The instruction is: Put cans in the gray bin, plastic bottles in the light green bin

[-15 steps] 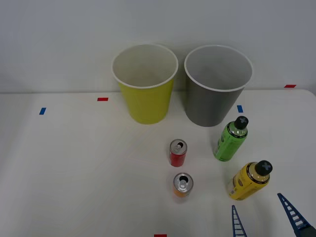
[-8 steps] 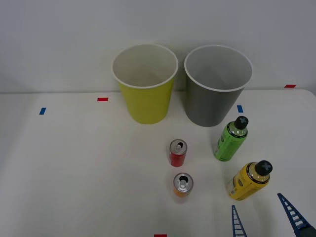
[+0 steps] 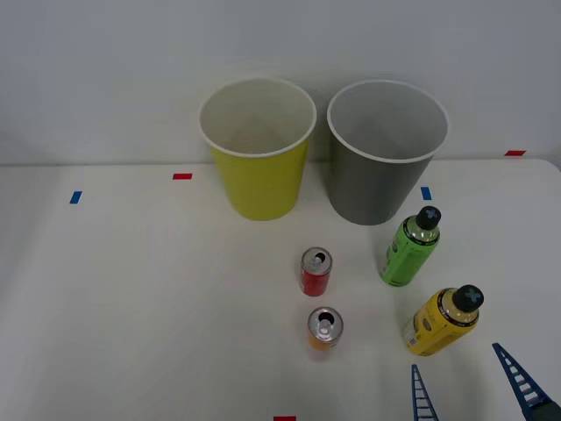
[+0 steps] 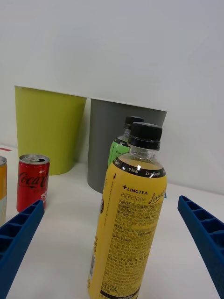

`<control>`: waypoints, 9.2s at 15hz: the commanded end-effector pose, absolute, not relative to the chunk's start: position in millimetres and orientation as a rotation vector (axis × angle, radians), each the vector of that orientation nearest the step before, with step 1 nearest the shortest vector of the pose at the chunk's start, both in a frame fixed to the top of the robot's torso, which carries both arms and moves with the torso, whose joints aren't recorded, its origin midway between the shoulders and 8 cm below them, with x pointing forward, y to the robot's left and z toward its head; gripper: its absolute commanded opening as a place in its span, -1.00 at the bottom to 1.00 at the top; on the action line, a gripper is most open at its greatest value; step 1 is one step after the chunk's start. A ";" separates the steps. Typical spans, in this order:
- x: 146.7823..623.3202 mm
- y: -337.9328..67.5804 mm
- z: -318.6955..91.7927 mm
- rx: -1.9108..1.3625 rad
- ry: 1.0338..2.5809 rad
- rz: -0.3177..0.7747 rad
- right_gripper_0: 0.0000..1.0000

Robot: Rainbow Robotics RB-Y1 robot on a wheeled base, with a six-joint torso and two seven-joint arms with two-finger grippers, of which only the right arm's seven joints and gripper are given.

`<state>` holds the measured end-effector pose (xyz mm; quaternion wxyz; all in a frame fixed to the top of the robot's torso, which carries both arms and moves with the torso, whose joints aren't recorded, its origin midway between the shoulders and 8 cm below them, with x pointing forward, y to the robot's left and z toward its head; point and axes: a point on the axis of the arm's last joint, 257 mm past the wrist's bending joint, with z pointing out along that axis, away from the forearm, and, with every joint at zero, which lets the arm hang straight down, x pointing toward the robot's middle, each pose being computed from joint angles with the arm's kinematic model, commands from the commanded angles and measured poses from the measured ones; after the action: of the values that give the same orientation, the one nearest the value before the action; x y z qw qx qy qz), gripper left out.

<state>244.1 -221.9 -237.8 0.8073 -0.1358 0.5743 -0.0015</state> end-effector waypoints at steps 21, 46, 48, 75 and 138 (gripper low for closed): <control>244.1 -221.9 -237.8 -0.291 1.229 -0.003 1.00; 233.0 -239.1 -280.5 -0.001 1.386 -0.057 1.00; 238.7 -236.1 -277.1 0.017 1.371 -0.042 1.00; 330.4 -229.9 -243.5 0.020 1.271 0.060 1.00; 377.2 -95.5 41.2 -0.118 1.105 0.730 -1.00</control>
<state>365.4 -109.2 26.1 0.7923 -0.0406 0.5124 0.3286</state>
